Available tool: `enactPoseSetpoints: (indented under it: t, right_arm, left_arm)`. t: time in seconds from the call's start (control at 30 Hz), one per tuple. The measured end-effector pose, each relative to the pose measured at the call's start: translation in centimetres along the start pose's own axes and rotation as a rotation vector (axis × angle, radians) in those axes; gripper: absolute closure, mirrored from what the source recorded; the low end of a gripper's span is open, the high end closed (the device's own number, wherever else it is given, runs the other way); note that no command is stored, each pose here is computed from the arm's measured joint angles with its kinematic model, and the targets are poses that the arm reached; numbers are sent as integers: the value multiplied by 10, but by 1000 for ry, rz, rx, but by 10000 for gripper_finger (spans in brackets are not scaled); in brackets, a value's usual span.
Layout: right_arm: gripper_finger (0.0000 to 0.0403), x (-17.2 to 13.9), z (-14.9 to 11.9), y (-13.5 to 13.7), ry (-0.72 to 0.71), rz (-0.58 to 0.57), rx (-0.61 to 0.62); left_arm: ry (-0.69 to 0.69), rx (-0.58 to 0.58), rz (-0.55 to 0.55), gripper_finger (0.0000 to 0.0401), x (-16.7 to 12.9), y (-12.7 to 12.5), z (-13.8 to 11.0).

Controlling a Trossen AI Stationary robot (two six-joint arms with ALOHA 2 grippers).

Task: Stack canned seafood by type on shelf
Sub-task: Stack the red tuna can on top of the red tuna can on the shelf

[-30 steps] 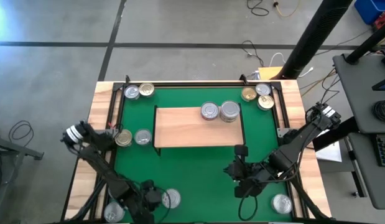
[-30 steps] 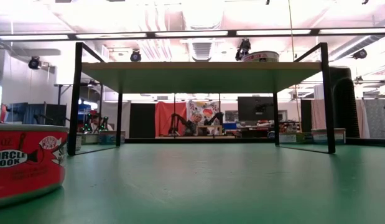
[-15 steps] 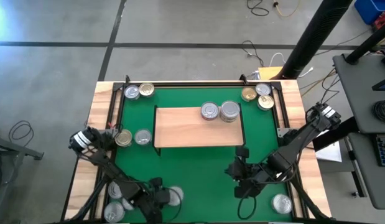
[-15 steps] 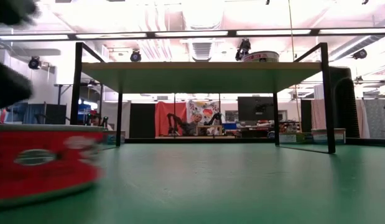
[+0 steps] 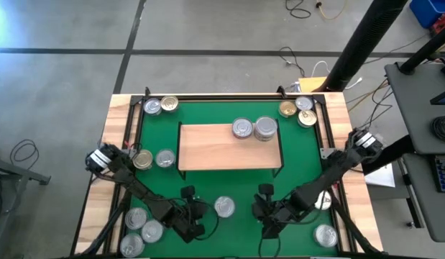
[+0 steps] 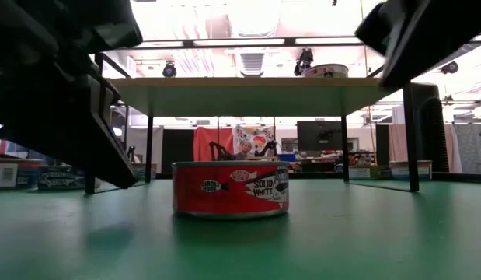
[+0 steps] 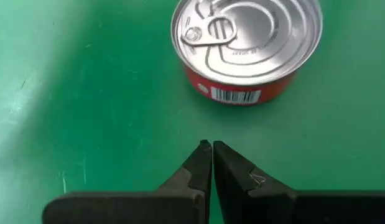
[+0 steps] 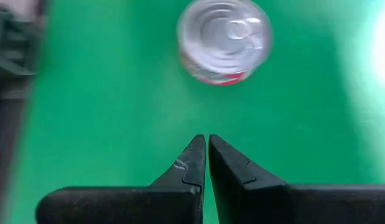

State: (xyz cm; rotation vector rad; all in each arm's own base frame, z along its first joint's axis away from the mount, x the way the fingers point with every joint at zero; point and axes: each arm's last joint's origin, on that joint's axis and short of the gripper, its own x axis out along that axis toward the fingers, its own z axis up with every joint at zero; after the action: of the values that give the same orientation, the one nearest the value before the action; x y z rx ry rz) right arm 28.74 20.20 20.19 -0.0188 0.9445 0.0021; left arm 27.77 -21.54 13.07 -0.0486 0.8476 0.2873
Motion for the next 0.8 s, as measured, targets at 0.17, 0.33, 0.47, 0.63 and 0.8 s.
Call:
enactPoseSetpoints:
  t: [0.17, 0.33, 0.47, 0.63, 0.8]
  right_arm:
    - [390, 28, -4, -6, -18, -190, -9]
    - [390, 58, -11, -12, -30, -333, 73]
    - [390, 82, -19, -8, -58, -373, 115]
    - [390, 101, -17, 1, -131, -309, 161]
    - [390, 102, -4, 11, -160, -210, 153]
  left_arm:
    - [-17, -4, -39, 401, -4, -9, -6]
    - [-12, 18, -52, 401, 1, -19, -19]
    - [-29, 28, -33, 401, 5, -24, -28]
    - [-109, 14, 4, 401, 17, -30, -33]
    - [-176, 23, 43, 401, 24, -29, -29]
